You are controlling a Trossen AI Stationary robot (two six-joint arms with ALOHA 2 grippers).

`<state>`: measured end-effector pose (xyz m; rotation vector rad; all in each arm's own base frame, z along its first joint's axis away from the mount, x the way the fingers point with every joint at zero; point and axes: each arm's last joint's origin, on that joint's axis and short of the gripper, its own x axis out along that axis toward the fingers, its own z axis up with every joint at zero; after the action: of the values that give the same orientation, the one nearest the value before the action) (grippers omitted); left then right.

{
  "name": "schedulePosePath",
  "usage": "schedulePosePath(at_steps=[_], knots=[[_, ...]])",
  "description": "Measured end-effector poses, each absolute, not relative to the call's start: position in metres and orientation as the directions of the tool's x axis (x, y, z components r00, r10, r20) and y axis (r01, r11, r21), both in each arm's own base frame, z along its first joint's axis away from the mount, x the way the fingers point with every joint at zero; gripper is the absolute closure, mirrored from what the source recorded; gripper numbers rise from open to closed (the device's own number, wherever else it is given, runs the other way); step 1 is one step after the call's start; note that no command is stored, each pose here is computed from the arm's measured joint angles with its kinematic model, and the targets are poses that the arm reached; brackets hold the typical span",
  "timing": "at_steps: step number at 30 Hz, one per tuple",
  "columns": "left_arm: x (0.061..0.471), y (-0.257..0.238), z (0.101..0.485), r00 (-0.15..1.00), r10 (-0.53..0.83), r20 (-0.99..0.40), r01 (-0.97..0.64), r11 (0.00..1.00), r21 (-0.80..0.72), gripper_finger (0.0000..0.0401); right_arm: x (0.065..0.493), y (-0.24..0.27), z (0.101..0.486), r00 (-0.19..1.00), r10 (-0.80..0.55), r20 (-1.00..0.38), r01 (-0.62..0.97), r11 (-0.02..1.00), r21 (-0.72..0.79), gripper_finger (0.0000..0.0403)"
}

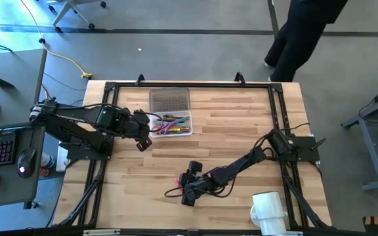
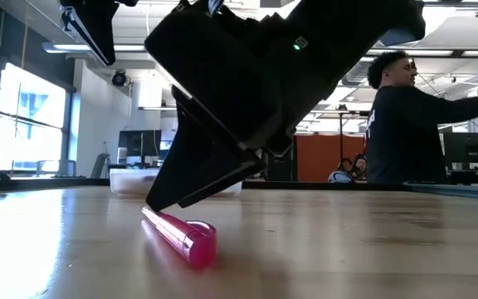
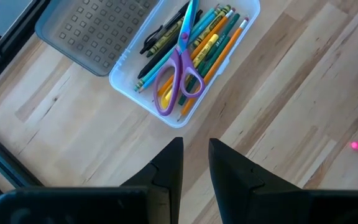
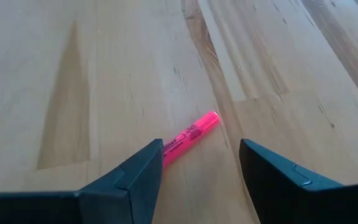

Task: Pick & place school supplies into a supply box
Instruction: Put the pink pen into the transparent supply box

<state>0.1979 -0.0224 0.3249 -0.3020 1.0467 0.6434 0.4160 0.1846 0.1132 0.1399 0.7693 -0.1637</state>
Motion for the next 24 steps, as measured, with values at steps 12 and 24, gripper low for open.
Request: schedulePosePath(at_steps=[12, 24], knots=[[0.198, -0.022, 0.325, 0.341, 0.349, -0.873, -0.624, 0.779, 0.068, 0.029, 0.402, 0.179, 0.122, 0.616, -0.124, -0.778, 0.128, 0.99, -0.057, 0.0204], [0.198, -0.022, 0.325, 0.341, 0.349, -0.873, -0.61, 0.789, 0.077, 0.029, 0.407, 0.187, 0.16, 0.733, 0.026, -0.68, -0.036, 0.999, -0.001, 0.0204]])
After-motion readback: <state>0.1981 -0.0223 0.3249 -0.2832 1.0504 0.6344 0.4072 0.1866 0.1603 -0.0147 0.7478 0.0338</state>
